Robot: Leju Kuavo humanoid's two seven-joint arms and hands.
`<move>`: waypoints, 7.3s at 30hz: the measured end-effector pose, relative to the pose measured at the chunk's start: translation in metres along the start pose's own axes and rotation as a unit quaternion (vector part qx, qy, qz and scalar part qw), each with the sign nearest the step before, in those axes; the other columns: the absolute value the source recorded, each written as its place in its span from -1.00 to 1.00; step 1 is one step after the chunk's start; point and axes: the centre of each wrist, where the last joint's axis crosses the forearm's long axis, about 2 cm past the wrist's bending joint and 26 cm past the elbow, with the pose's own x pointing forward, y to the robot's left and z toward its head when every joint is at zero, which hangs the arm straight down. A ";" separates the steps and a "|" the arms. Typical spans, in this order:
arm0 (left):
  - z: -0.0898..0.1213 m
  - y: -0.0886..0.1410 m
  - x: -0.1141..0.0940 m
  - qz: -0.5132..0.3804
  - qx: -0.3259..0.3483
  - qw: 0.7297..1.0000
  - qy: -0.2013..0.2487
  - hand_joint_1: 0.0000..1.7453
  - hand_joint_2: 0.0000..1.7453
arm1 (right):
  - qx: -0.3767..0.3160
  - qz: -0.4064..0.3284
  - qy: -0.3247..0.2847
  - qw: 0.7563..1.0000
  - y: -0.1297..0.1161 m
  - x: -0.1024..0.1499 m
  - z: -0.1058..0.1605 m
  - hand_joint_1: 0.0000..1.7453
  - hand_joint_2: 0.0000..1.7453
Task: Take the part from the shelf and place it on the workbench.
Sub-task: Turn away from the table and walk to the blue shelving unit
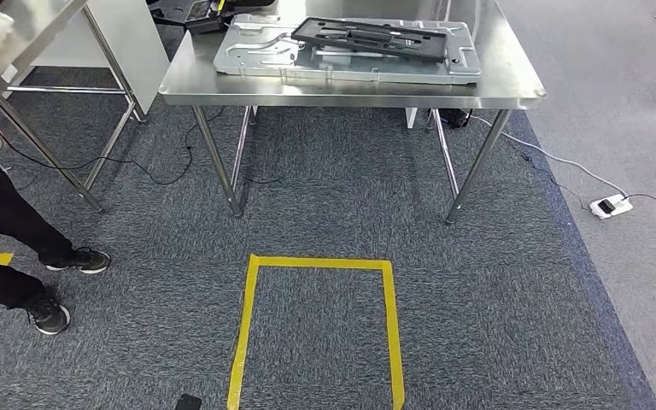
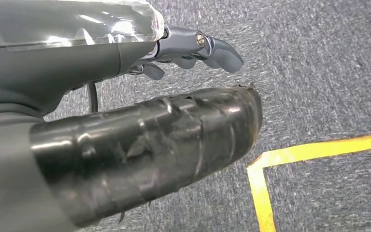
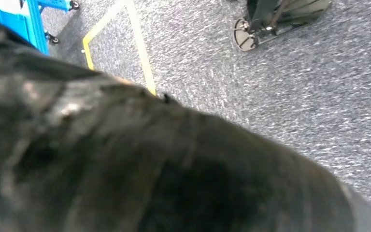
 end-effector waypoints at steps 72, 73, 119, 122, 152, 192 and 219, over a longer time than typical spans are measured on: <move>0.001 -0.001 -0.001 0.009 0.001 1.000 0.004 -1.00 -1.00 | 0.013 0.017 0.001 1.000 0.001 0.001 0.000 -1.00 -1.00; 0.001 -0.001 -0.001 0.009 0.001 1.000 0.005 -1.00 -1.00 | 0.014 0.017 0.001 1.000 0.001 0.001 0.000 -1.00 -1.00; 0.002 0.000 -0.004 0.011 0.002 1.000 0.010 -1.00 -1.00 | 0.020 0.024 0.001 1.000 0.004 -0.002 0.002 -1.00 -1.00; 0.001 0.000 -0.003 0.011 0.003 1.000 0.009 -1.00 -1.00 | 0.020 0.024 0.000 1.000 0.005 -0.001 0.002 -1.00 -1.00; 0.001 0.001 -0.003 0.013 0.005 1.000 0.009 -1.00 -1.00 | 0.029 0.031 -0.001 0.999 0.005 -0.002 0.003 -1.00 -1.00; 0.000 0.003 -0.005 0.015 0.005 1.000 0.012 -1.00 -1.00 | 0.032 0.034 -0.003 0.999 0.006 0.000 0.003 -1.00 -1.00; -0.001 0.003 -0.003 0.015 0.004 1.000 0.011 -1.00 -1.00 | 0.034 0.037 -0.002 0.999 0.007 -0.003 0.004 -1.00 -1.00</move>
